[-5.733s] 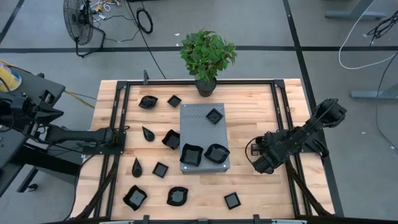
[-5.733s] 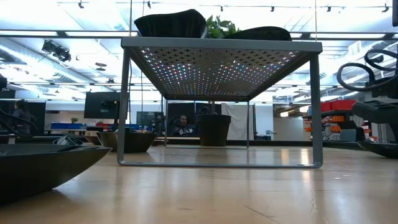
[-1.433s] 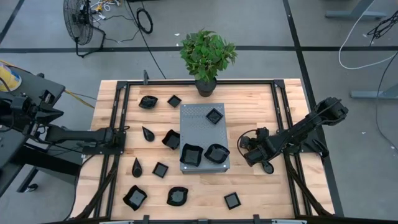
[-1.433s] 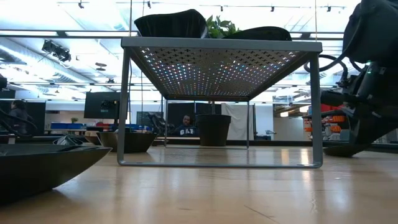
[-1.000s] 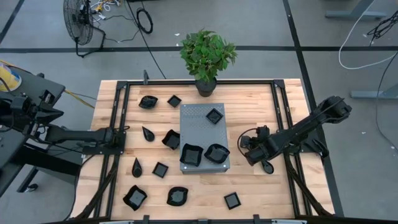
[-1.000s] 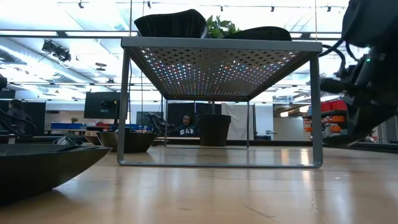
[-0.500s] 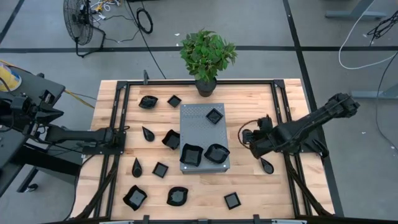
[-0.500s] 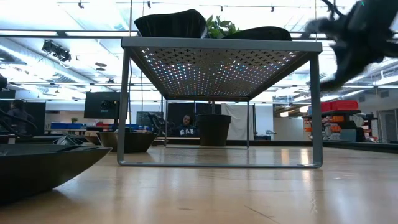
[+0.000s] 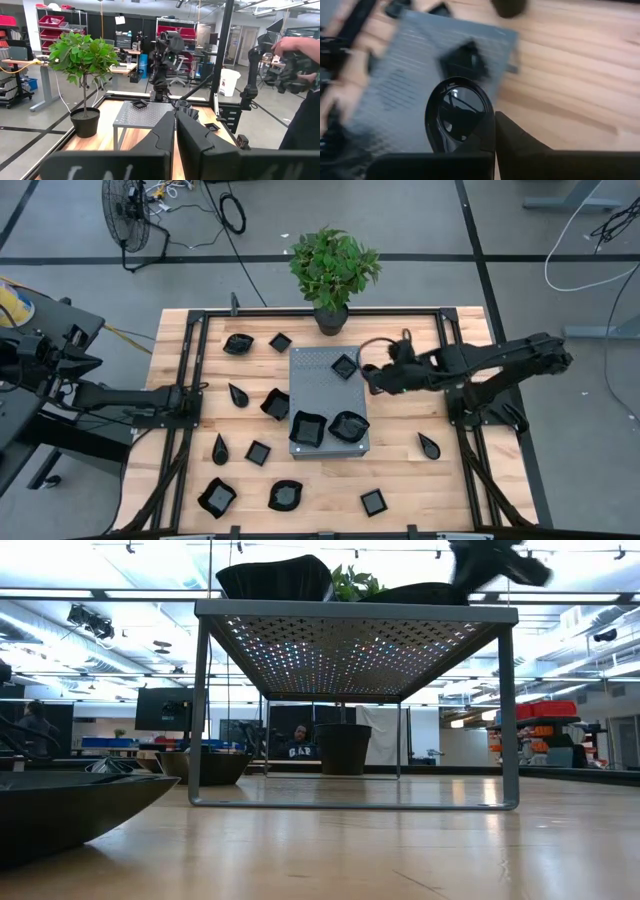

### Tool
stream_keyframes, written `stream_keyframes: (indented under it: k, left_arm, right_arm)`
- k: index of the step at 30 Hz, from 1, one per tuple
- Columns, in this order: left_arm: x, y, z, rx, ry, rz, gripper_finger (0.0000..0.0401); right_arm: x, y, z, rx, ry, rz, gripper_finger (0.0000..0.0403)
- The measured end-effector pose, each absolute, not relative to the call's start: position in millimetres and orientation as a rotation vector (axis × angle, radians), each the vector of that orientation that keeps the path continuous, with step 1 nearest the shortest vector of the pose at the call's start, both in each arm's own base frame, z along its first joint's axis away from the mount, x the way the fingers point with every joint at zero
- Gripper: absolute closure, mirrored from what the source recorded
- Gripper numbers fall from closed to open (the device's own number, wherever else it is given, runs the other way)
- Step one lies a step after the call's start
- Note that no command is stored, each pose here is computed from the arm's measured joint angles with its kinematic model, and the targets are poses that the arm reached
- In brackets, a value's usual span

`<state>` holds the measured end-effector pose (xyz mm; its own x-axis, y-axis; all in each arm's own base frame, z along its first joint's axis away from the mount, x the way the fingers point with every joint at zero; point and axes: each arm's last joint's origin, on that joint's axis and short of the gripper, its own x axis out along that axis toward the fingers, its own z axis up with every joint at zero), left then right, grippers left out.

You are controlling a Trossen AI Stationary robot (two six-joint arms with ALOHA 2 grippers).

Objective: Pick & Place Mini shaped plates
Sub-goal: Put the black bowl on the shelf

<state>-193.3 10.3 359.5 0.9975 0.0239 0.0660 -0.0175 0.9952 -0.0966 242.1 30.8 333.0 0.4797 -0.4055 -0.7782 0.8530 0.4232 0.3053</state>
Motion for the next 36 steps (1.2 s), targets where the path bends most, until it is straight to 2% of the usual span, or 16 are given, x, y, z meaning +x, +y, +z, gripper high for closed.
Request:
stream_keyframes:
  k: [8,15,27,36]
  left_arm:
    - [-193.3,10.3,359.5,-0.096,-0.067,0.021,0.0378]
    - [-193.3,10.3,359.5,-0.096,-0.067,0.021,0.0378]
    - [-193.3,10.3,359.5,-0.096,-0.067,0.021,0.0378]
    - [-193.3,10.3,359.6,-0.096,-0.067,0.021,0.0378]
  right_arm:
    - [290.9,23.8,353.5,0.793,0.604,-0.627,0.0403]
    - [327.0,18.0,346.2,0.865,0.636,-0.524,0.0403]
    - [368.4,-18.5,333.6,0.896,0.589,-0.582,0.0403]
    - [383.3,-23.6,319.0,0.918,0.608,-0.579,0.0403]
